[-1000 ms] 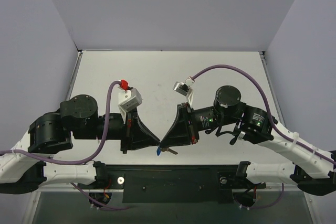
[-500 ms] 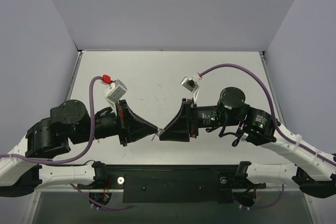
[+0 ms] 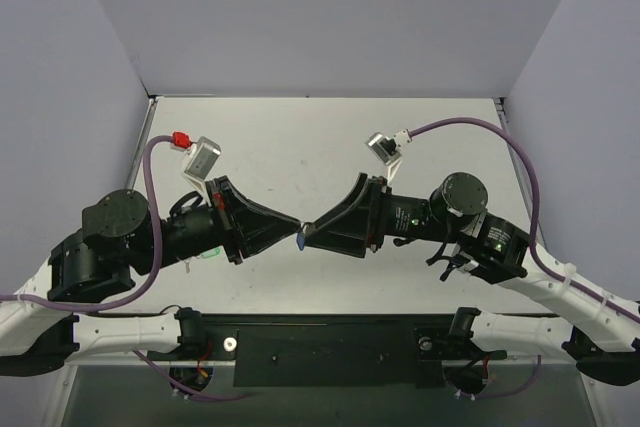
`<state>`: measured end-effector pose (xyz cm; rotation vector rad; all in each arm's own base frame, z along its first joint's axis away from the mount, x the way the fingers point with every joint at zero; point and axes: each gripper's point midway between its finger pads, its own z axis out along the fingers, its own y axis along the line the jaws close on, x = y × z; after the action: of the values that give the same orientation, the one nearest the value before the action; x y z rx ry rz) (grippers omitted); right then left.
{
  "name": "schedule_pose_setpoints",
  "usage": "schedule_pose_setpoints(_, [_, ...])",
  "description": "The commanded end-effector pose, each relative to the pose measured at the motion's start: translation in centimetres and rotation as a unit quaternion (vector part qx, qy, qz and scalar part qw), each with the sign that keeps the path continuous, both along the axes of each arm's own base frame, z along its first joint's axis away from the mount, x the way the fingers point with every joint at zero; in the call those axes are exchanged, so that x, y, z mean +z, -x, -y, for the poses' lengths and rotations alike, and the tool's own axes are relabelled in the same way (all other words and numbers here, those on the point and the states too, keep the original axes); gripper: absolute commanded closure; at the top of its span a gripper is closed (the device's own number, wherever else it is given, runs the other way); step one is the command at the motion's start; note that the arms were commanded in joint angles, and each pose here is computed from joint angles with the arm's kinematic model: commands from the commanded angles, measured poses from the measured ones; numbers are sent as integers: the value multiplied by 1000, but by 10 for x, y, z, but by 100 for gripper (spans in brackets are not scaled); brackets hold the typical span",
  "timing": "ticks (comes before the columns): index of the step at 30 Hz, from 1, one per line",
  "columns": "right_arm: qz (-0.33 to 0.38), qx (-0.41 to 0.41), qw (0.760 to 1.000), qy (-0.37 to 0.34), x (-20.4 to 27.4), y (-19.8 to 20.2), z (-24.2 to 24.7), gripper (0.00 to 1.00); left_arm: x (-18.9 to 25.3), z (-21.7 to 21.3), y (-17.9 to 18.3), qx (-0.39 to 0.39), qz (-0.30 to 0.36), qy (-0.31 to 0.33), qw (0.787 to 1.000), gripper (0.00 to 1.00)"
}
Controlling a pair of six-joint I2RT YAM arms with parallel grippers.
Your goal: Remove the keys from the keyring
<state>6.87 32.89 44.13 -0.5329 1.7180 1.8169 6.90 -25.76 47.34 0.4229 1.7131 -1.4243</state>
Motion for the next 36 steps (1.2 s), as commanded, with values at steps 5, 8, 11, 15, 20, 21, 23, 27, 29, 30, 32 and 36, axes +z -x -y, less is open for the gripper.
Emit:
schedule_pose_setpoints(5, [24, -23, 995, -95, 45, -9, 3, 53, 21, 5, -16, 43, -17, 62, 997, 100])
schedule_pose_setpoints(8, [24, -24, 995, -94, 45, -11, 1, 61, 20, 6, -18, 50, -22, 65, 996, 100])
schedule_pose_setpoints(11, [23, -26, 995, -92, 43, -12, 0, 70, 18, 6, -21, 57, -25, 64, 996, 100])
schedule_pose_setpoints(15, [22, -27, 995, -90, 43, -13, -2, 78, 20, 5, -22, 60, -26, 73, 995, 100])
schedule_pose_setpoints(20, [18, -37, 996, -85, 40, -18, -3, 94, 21, 2, -22, 62, -26, 78, 995, 100])
schedule_pose_setpoints(21, [17, -37, 996, -84, 39, -19, -4, 95, 21, 1, -22, 63, -26, 79, 995, 100])
schedule_pose_setpoints(23, [17, -39, 996, -84, 40, -19, -3, 99, 21, 0, -21, 63, -27, 80, 994, 100])
schedule_pose_setpoints(27, [17, -44, 995, -83, 39, -21, 0, 100, 20, -2, -21, 62, -26, 77, 995, 100])
schedule_pose_setpoints(29, [21, -43, 995, -84, 40, -21, 2, 100, 20, -3, -19, 59, -24, 73, 995, 100])
schedule_pose_setpoints(30, [23, -36, 995, -85, 40, -18, 3, 100, 19, -3, -18, 56, -23, 70, 996, 100])
schedule_pose_setpoints(32, [26, -26, 996, -79, 40, -16, 2, 100, 18, -4, -15, 47, -18, 58, 997, 100])
schedule_pose_setpoints(36, [31, -5, 999, -36, 24, -9, 3, 100, 10, -5, -8, 28, -5, 16, 999, 100])
